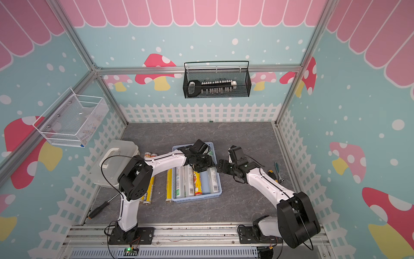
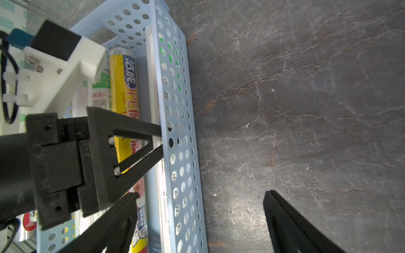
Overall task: Put the plastic wrap into the basket
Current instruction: Place the plastic wrap in the basket.
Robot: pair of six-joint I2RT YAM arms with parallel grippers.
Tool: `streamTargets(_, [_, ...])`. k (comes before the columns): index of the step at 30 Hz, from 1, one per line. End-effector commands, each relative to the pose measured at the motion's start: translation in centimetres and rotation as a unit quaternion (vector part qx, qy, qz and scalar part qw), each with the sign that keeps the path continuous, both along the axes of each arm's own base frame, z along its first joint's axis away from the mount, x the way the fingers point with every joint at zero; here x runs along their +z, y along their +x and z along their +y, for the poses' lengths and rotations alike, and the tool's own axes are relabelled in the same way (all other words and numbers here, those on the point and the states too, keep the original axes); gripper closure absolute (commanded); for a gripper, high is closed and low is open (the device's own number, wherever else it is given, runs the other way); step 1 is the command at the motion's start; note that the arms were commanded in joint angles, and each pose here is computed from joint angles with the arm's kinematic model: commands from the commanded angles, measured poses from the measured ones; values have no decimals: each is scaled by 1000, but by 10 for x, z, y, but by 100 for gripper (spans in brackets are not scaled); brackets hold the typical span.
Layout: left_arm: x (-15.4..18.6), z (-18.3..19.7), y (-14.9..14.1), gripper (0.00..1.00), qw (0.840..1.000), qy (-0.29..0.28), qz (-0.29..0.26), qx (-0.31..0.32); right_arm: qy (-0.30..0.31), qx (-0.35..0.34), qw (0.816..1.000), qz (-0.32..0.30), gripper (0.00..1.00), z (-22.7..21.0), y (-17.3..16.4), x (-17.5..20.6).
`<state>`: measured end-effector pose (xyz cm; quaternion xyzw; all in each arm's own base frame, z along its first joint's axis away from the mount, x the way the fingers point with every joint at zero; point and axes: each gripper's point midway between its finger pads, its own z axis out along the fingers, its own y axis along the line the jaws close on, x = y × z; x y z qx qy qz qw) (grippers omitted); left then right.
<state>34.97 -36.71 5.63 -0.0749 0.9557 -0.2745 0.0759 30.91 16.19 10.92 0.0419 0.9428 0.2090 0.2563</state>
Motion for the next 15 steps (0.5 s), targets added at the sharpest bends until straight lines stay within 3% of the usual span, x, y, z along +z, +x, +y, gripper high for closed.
streamTargets(1, [22,-12,7,35,999,-29,-20,-1,1,0,1000,2,8,-1,-2,0])
streamTargets(10, [34,-9,7,43,999,-30,-35,3,14,11,1000,1,8,4,-2,3])
streamTargets(15, [47,-1,8,38,998,-27,-54,11,24,21,999,-7,8,9,-1,11])
